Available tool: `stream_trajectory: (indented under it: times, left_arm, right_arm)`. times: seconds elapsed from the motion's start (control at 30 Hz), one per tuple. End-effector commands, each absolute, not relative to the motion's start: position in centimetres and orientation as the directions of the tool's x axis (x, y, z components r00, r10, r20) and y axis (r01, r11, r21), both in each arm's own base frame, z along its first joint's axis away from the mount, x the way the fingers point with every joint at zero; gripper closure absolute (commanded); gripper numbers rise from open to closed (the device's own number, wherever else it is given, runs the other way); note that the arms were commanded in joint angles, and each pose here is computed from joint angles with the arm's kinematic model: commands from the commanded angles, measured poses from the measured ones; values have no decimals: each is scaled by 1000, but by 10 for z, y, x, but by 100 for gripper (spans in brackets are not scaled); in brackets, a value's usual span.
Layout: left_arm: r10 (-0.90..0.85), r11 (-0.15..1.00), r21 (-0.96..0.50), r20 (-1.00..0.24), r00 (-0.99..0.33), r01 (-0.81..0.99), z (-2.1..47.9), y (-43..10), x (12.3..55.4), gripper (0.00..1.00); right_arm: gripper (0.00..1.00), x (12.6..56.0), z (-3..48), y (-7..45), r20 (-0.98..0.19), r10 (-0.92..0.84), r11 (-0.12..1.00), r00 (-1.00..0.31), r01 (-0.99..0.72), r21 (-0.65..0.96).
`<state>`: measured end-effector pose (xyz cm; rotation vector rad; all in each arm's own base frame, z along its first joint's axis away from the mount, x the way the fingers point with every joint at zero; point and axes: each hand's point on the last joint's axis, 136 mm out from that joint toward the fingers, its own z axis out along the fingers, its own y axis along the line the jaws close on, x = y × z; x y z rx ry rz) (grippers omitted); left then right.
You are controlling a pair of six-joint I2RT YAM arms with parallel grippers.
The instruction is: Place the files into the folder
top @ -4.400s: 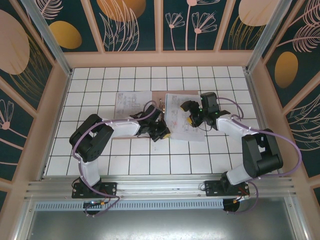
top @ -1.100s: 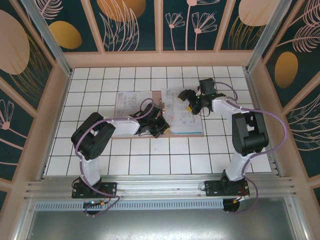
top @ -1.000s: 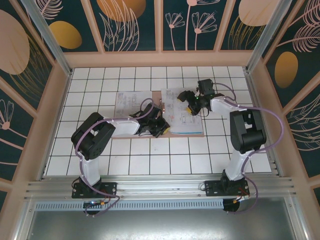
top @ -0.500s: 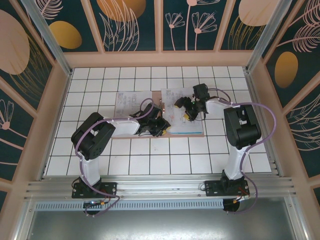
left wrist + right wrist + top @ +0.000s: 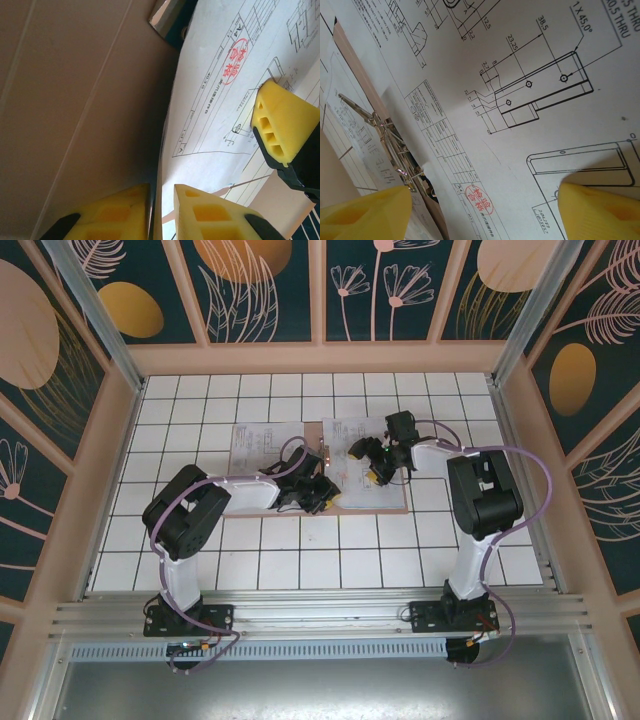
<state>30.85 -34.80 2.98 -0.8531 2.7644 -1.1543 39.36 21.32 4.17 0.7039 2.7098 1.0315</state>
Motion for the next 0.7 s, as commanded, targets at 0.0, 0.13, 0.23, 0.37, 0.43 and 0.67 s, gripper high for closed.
stream_trajectory:
  times: [0.0, 0.13, 0.23, 0.37, 0.43, 0.67]
  left_arm:
    - [-505, 589, -654, 162, -848, -476, 30, -345, 312, 79]
    - [-507, 592, -650, 160, -847, -477, 31, -344, 312, 76]
    - [-512, 596, -646, 151, -845, -477, 34, -341, 311, 64]
    - [-518, 600, -644, 139, -844, -475, 42, -338, 311, 43]
    - [-515, 601, -645, 139, -846, -472, 46, -337, 310, 37]
    - [-514, 609, -638, 135, -847, -472, 60, -333, 306, 21]
  right_arm:
    - [22, 385, 46, 216, 32, 474, 660, -880, 379, 649]
    - [22, 385, 50, 215, 20, 475, 662, -880, 372, 650]
    - [22, 388, 55, 217, 11, 469, 662, -883, 360, 657]
    - [21, 393, 63, 221, -8, 448, 664, -894, 327, 672]
    - [21, 396, 68, 222, -21, 441, 669, -897, 313, 674]
    - [21, 405, 90, 226, -67, 418, 673, -906, 260, 692]
